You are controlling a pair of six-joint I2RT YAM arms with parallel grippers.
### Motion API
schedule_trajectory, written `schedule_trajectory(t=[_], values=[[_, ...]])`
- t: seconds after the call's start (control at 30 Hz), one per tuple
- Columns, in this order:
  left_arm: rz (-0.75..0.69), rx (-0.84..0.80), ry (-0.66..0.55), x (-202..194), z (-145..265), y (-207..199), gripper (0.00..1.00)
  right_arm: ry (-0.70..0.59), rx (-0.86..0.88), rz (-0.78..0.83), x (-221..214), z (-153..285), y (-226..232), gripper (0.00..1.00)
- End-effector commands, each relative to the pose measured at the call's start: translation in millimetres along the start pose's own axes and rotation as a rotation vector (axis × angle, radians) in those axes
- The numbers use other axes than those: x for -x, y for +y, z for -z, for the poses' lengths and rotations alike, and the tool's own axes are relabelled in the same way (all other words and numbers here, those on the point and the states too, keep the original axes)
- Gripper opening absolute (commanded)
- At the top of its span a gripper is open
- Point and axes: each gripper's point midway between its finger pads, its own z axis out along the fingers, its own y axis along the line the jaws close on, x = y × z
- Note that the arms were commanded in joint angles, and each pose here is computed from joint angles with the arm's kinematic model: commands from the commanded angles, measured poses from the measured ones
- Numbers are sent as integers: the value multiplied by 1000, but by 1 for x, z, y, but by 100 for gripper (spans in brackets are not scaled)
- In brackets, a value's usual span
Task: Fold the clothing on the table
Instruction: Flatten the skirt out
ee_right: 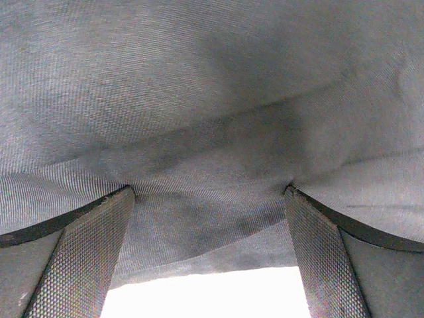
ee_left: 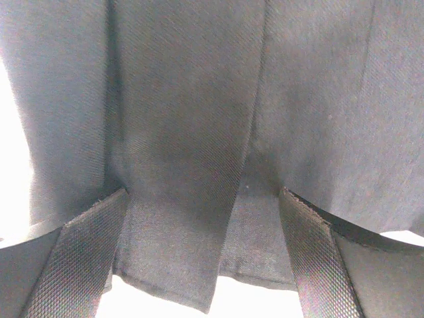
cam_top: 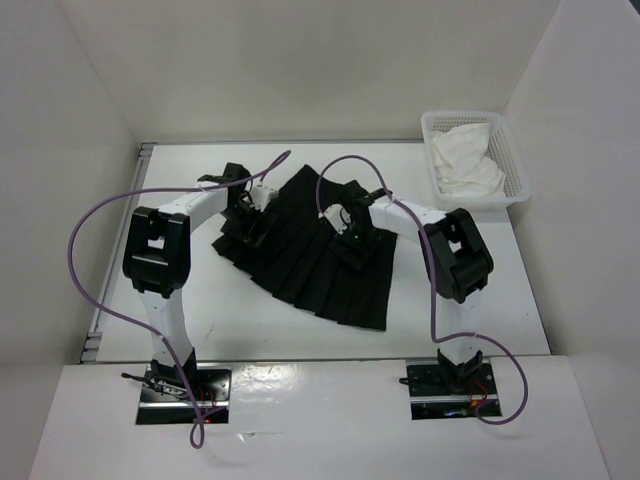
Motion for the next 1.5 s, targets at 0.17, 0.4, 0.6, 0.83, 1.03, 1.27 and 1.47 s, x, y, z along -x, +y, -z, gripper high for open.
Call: schedule_trajectory(t=[0.17,0.4,0.6,0.83,1.03,1.27,1.47], values=[[-27,82,-58,37,14,19,100,234,275,207,-46,-28,126,99],[-52,108,-70,66,5,20,100,280,449,386,-49,-30,214,99],[-45,71,-48,56,2,9,100,252,394,379,-43,-31,199,99],[-51,73,-106,47,50,-11,100,183,289,243,-31,-35,151,99],[-35,81,-156,36,91,-12,100,167,154,52,-24,-50,90,99],[-14,66,-114,10,89,-12,100,128,121,-212,-14,-45,45,100],[4,5,-94,0,77,-18,100,129,48,-342,-12,-32,35,100]])
